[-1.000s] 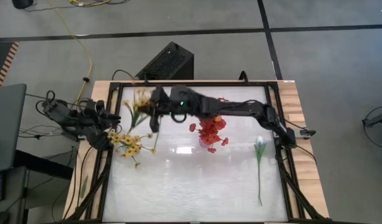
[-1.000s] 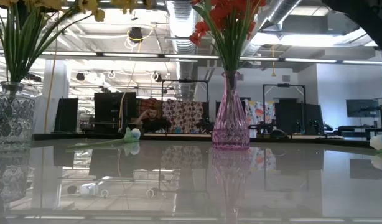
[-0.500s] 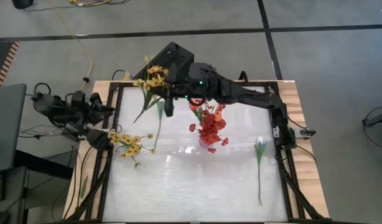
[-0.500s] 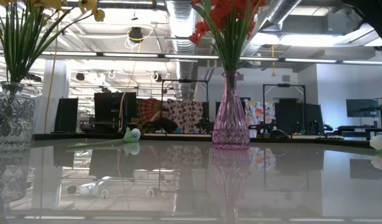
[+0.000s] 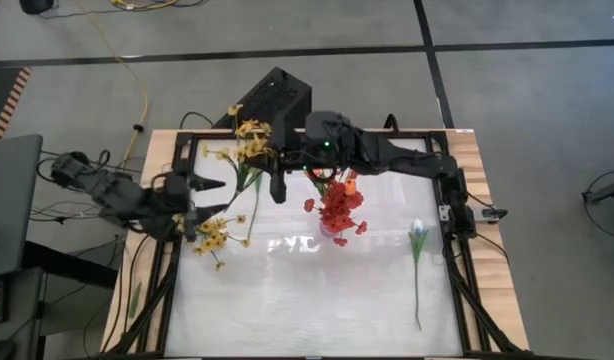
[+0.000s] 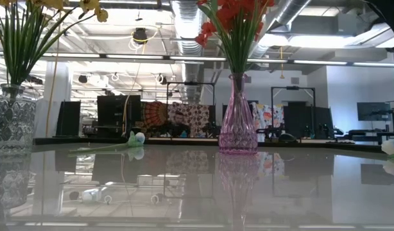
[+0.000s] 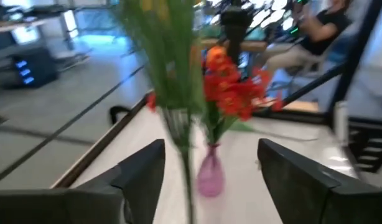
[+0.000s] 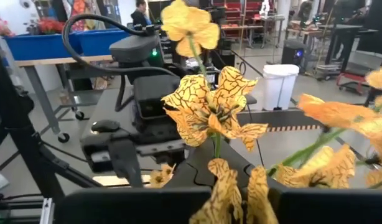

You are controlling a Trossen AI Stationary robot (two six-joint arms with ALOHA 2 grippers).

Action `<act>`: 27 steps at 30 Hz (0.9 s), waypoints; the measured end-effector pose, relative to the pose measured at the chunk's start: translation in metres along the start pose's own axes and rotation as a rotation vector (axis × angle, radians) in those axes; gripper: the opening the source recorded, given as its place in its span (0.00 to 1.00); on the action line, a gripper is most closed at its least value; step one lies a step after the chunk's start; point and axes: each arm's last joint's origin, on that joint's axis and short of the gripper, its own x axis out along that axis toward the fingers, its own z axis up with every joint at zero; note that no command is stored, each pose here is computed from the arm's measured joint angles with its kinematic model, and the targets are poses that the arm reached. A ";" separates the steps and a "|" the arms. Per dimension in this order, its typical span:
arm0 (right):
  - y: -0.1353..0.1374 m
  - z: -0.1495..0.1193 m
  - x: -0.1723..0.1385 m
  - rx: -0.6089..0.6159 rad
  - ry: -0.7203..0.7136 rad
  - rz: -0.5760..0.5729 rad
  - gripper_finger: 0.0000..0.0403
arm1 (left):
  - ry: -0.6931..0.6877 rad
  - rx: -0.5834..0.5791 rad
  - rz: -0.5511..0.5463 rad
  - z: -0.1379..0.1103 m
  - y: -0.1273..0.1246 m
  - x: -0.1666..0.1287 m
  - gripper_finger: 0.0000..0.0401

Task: Sort flowers into vase by color
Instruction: Put the yellow flowers into the transparent vase

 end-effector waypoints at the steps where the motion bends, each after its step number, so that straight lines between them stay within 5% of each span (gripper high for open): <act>1: 0.000 0.000 0.000 0.000 0.001 0.000 0.05 | 0.020 0.003 0.024 0.001 -0.001 0.005 0.64; 5: 0.001 0.000 0.000 0.000 0.001 0.003 0.05 | 0.093 -0.041 0.076 0.003 -0.001 0.020 0.68; 10: 0.002 -0.001 0.000 0.000 0.009 0.004 0.05 | 0.153 -0.101 -0.038 0.007 -0.003 0.035 0.68; 16: 0.006 -0.001 0.000 -0.002 0.013 0.011 0.05 | 0.165 -0.127 0.067 0.005 0.005 0.043 0.68; 20: 0.007 -0.002 0.000 -0.004 0.014 0.015 0.05 | 0.166 -0.152 0.032 0.006 0.007 0.046 0.68; 24: 0.007 -0.002 0.000 -0.002 0.014 0.016 0.06 | 0.167 -0.173 -0.005 0.007 0.009 0.047 0.58; 27: 0.008 -0.002 0.000 -0.001 0.015 0.017 0.10 | 0.132 -0.176 -0.019 0.011 0.009 0.046 0.38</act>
